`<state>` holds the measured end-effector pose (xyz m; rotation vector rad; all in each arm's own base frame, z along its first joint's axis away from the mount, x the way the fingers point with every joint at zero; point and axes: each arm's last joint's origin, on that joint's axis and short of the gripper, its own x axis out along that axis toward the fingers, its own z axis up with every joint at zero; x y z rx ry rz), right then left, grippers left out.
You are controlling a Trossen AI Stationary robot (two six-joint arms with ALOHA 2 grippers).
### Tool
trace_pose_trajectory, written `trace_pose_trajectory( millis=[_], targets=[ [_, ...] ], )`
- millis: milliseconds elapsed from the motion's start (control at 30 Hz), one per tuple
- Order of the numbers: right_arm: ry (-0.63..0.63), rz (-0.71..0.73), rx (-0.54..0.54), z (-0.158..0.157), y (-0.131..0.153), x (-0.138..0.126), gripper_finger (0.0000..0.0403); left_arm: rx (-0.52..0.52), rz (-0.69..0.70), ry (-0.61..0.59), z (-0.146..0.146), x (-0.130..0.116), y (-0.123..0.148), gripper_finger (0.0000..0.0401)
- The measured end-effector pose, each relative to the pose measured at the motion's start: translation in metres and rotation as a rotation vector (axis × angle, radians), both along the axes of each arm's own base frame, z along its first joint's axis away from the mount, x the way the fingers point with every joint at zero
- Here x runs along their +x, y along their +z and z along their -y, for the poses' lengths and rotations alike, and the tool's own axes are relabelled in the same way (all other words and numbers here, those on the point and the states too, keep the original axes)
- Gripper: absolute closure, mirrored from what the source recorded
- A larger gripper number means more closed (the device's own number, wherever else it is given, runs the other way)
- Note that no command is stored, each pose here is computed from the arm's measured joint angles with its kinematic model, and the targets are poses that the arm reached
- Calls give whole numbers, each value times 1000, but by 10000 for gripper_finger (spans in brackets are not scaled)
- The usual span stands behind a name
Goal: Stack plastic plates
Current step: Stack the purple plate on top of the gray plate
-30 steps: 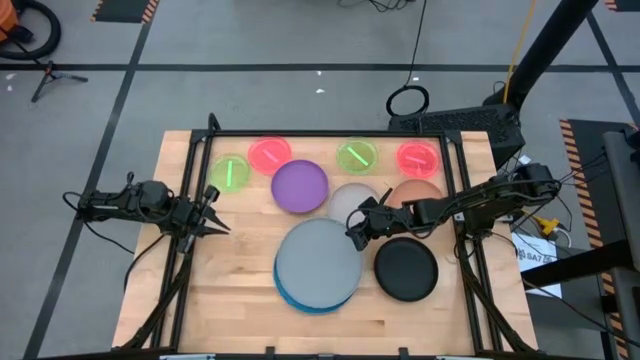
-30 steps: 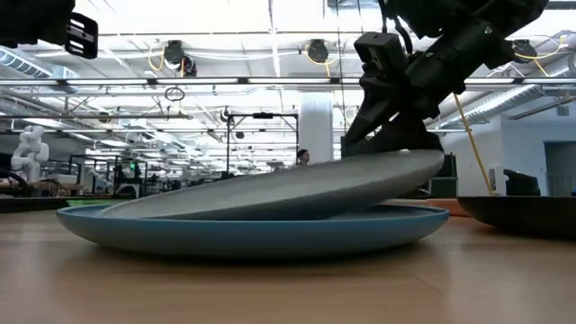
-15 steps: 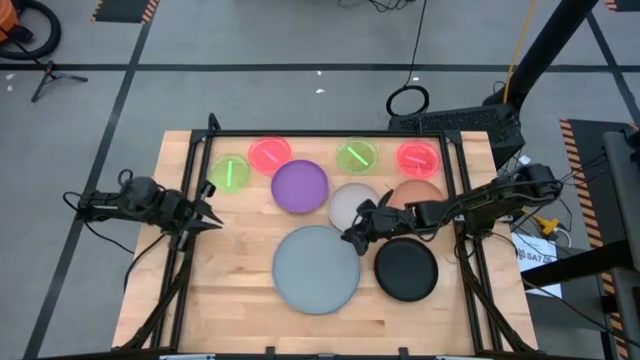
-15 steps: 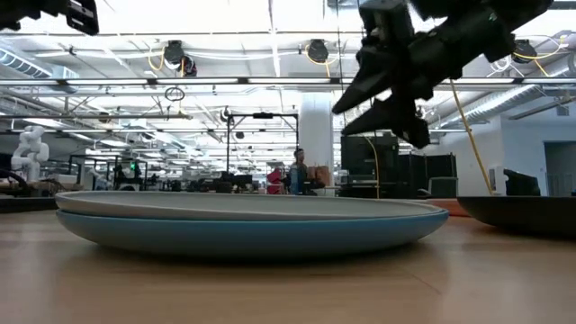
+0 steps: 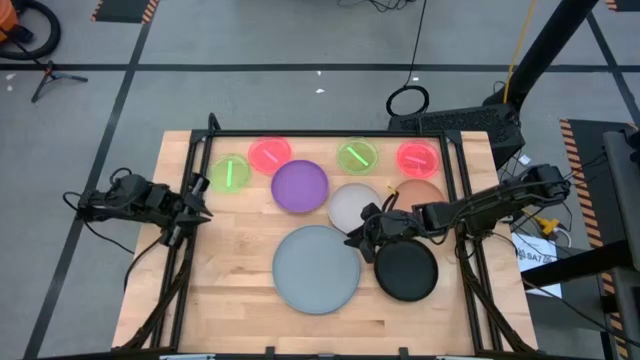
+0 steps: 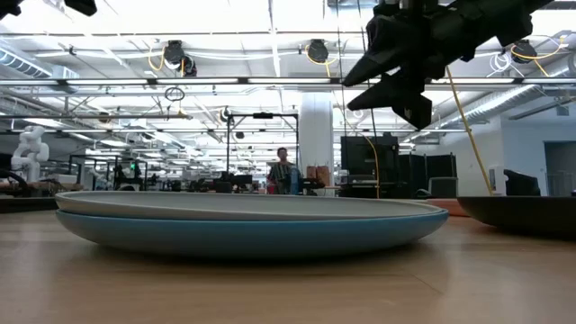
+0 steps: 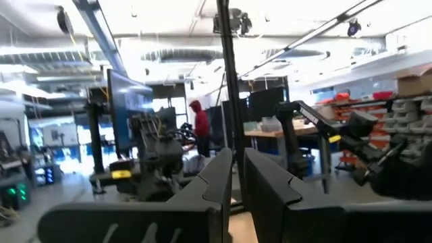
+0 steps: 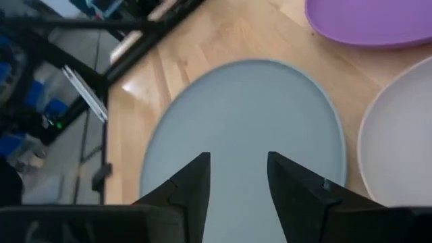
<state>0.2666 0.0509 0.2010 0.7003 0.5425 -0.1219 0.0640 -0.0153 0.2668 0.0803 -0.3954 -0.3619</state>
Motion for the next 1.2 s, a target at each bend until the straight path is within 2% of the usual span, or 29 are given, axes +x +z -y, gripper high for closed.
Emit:
trace_pose_trajectory(
  millis=[133, 367, 567, 700, 900, 1200],
  targets=[
    [60, -61, -26, 0, -5, -3, 264, 4, 22, 44, -1, 0, 1, 352],
    [143, -124, -152, 1, -11, -8, 264, 26, -7, 136, -2, 12, 1, 352],
    [100, -116, -363, 11, -10, -6, 264, 29, -33, 152, 0, 34, 2, 352],
    [110, -121, -319, 12, -11, -6, 264, 1, -69, 209, 0, 48, 0, 352],
    [141, -134, -225, -4, -3, -5, 264, -56, -189, 334, -3, 59, -10, 352],
    [-5, -284, -261, -11, 31, 0, 264, -73, -397, 657, -12, 60, -30, 352]
  ],
)
